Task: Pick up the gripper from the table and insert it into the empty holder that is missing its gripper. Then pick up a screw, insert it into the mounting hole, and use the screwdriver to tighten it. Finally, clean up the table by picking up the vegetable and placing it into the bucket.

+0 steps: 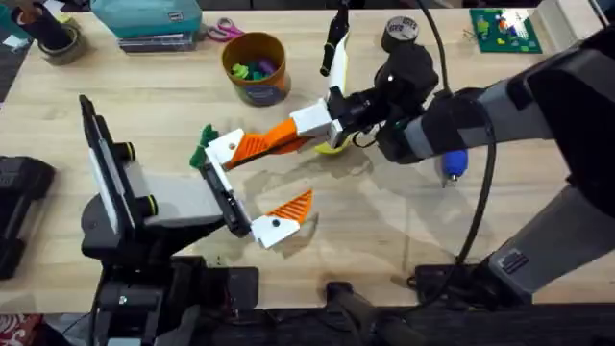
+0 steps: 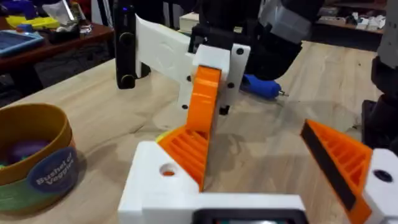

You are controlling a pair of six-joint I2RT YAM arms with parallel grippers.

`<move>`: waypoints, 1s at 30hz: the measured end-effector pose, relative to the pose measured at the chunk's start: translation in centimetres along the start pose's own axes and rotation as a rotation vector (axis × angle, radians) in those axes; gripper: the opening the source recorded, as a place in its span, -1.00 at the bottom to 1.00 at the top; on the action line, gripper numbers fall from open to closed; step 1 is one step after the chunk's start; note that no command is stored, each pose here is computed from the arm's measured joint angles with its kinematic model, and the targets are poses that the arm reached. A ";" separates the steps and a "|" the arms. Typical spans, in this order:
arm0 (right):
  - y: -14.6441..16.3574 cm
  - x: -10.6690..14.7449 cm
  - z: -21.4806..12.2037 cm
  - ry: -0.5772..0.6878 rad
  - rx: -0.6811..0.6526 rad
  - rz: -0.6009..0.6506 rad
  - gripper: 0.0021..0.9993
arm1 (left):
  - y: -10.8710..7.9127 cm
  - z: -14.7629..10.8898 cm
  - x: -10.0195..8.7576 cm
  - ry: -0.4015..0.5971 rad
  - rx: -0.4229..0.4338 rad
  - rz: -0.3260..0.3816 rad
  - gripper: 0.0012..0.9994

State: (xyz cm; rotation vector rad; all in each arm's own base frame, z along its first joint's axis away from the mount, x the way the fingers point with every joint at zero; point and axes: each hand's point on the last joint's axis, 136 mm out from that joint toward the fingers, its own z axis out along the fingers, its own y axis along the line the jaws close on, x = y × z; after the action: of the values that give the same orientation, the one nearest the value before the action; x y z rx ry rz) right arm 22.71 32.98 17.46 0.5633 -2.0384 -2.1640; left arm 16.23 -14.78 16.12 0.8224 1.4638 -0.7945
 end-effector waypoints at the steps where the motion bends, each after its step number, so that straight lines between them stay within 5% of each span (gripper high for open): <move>1: 0.0 0.0 0.0 0.000 0.000 0.000 -0.98 | 0.0 0.0 0.0 0.000 0.000 0.000 0.97; 30: -0.7 -1.4 0.4 0.064 -0.007 -0.030 -0.98 | 0.3 0.0 0.0 0.001 -0.016 -0.019 0.97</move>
State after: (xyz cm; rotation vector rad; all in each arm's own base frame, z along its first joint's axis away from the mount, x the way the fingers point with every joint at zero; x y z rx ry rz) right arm 24.00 33.93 17.01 0.6577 -2.0018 -2.1396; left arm 16.46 -14.64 16.10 0.7982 1.4786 -0.7958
